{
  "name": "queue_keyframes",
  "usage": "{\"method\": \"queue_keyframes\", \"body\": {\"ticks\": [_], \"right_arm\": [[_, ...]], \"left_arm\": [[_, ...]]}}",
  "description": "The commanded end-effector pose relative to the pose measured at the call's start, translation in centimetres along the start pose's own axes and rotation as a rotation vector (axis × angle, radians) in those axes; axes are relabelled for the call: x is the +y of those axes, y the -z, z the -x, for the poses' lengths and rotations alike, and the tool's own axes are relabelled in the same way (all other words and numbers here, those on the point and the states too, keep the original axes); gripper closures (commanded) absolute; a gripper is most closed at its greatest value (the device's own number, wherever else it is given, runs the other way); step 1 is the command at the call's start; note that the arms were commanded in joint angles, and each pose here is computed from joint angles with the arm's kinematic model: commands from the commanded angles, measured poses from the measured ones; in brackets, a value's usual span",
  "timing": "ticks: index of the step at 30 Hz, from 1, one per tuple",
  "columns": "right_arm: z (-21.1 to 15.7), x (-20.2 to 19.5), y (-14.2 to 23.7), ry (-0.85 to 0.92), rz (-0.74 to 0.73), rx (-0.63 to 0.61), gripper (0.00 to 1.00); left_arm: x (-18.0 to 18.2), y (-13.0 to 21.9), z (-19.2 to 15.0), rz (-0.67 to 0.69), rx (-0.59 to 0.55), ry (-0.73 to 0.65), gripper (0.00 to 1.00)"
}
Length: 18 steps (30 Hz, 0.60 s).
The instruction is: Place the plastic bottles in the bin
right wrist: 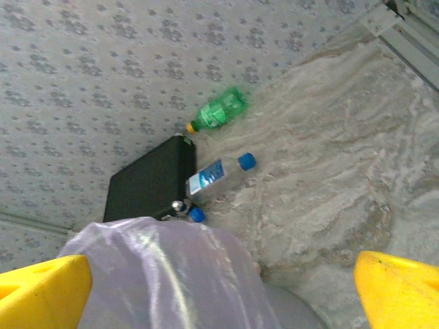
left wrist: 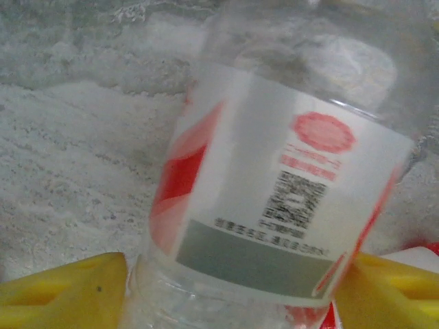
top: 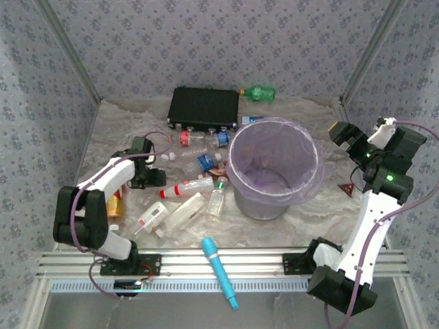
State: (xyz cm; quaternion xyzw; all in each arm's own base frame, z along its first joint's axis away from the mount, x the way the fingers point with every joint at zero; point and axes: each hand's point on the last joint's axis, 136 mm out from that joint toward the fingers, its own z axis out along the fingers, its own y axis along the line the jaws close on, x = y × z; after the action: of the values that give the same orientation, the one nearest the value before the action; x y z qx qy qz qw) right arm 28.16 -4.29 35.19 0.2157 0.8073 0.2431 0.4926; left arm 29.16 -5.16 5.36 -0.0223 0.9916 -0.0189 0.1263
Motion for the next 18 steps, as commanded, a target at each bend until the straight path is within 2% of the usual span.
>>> {"method": "queue_keyframes", "body": {"ticks": [1, 6, 11, 18], "right_arm": [[0.9, 3.5, 1.0, 0.009, 0.109, 0.01, 0.0], [1.6, 9.3, 0.1, 0.112, 0.224, 0.069, 0.0], [-0.2, 16.3, -1.1, 0.256, 0.337, 0.176, 0.0], [-7.5, 26.2, -4.5, 0.426, 0.531, 0.391, 0.04]], "left_arm": [[-0.5, 1.5, 1.8, -0.012, -0.06, -0.016, 0.34], [-0.9, 4.2, 4.1, -0.015, -0.127, -0.036, 0.37], [-2.0, 9.3, 6.7, -0.069, -0.247, -0.044, 0.36], [-8.9, 19.8, 9.1, -0.42, -0.568, -0.114, 0.36]]}}
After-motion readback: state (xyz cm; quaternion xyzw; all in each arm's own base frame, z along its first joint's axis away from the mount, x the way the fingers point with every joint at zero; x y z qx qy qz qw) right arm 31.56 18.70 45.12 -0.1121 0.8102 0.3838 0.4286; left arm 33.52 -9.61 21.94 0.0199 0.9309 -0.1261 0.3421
